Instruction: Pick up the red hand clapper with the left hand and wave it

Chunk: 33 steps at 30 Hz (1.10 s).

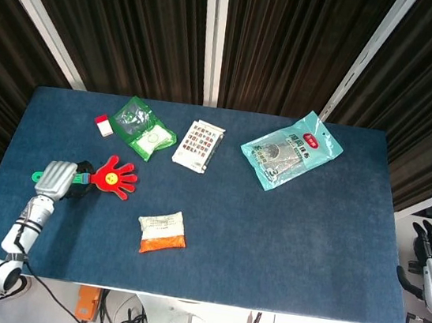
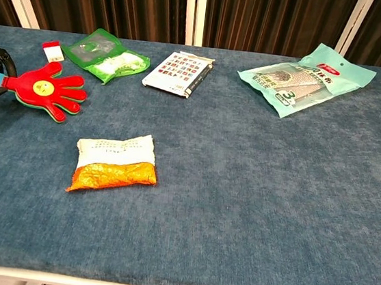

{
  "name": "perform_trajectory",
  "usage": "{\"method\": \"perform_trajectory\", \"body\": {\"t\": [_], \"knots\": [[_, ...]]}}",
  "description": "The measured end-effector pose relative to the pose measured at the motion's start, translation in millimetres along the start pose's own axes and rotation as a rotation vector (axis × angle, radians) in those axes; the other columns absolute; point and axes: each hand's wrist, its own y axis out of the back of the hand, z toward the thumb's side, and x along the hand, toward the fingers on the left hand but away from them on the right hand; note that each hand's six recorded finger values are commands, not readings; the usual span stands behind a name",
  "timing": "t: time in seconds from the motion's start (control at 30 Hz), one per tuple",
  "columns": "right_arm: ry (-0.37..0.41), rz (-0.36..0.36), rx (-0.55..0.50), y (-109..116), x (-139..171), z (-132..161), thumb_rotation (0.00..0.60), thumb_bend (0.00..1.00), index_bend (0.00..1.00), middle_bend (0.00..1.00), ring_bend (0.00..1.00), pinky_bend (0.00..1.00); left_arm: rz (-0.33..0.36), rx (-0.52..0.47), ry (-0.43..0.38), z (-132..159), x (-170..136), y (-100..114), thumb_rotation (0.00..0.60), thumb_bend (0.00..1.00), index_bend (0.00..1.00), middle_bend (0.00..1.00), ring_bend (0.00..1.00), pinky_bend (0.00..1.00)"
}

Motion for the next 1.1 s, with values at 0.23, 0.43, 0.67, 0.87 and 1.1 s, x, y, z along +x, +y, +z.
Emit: {"method": "perform_trajectory", "body": {"t": [0.23,0.43,0.67,0.87,1.1], "knots": [[0.000,-0.002,0.003,1,-1,1,0.600,0.26,0.00,0.00,0.00,0.00,0.035,-0.091,-0.017,0,1,6,0.600,0.26,0.09,1.00,1.00,1.00],[-0.001,0.001,0.007,0,-1,2,0.600,0.27,0.00,0.00,0.00,0.00,0.061,-0.160,-0.042,1,1,14,0.600,0.25,0.02,1.00,1.00,1.00],[0.000,0.002,0.008,-1,-1,3,0.600,0.28,0.00,0.00,0.00,0.00,0.071,-0.189,-0.058,3,-1,20,0.600,0.23,0.17,1.00,1.00,1.00],[-0.001,0.005,0.009,-2,-1,3,0.600,0.28,0.00,0.00,0.00,0.00,0.127,-0.278,-0.039,4,0,28,0.600,0.22,0.91,1.00,1.00,1.00],[-0.001,0.012,0.007,-4,-1,4,0.600,0.28,0.00,0.00,0.00,0.00,0.144,-0.462,-0.024,7,0,33,0.600,0.30,1.00,1.00,1.00,1.00]]}}
